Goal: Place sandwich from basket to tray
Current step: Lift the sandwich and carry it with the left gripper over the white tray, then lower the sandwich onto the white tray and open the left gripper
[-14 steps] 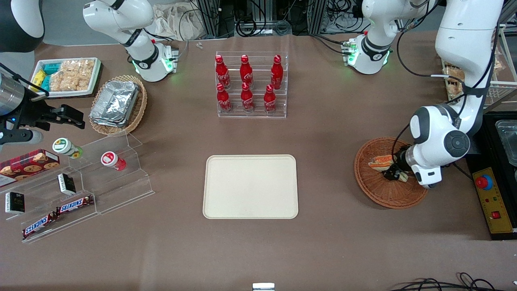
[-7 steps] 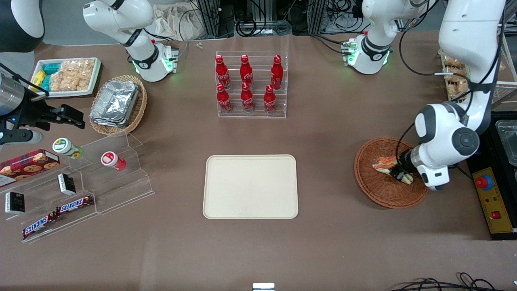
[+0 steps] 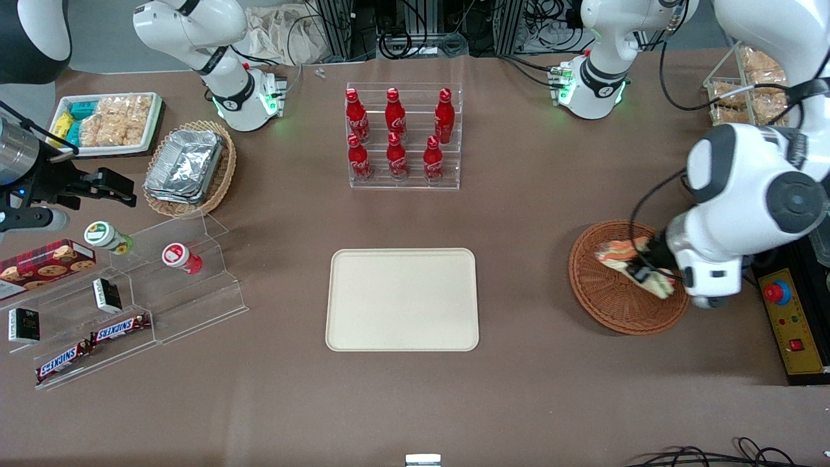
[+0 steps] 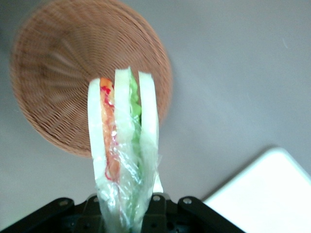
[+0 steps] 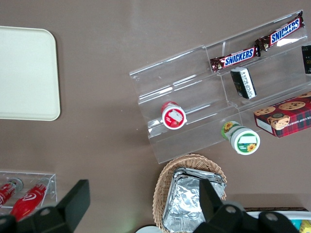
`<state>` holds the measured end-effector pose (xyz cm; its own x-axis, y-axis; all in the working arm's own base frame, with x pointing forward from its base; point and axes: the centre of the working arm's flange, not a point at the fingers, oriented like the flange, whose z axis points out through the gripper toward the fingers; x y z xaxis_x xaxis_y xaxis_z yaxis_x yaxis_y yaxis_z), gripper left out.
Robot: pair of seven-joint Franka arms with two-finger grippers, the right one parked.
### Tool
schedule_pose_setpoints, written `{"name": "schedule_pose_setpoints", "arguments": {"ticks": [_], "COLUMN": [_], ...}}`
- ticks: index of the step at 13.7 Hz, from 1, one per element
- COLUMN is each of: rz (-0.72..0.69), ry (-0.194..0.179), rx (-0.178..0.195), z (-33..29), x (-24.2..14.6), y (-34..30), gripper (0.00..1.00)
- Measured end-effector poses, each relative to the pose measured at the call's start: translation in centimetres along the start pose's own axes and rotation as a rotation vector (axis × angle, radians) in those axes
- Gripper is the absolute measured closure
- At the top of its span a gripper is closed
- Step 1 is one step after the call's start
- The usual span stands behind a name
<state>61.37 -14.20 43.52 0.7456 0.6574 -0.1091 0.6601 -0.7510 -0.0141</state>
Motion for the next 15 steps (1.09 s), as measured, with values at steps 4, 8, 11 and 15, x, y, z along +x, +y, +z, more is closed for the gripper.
{"name": "schedule_pose_setpoints", "arguments": {"ticks": [4,8,11,15], "rz": [0.24,0.417,0.512,0.645], "ry": [0.02,0.054,0.056,0.145], "rx": [0.007,-0.019,-0.022,-0.032], "z": [4.5,11.2,15.2,17.9], "x": [-9.3,-16.5,-20.1,-21.4], "y": [7.5,12.9,15.1,16.6], "gripper": [0.83,0.83,0.83,0.83]}}
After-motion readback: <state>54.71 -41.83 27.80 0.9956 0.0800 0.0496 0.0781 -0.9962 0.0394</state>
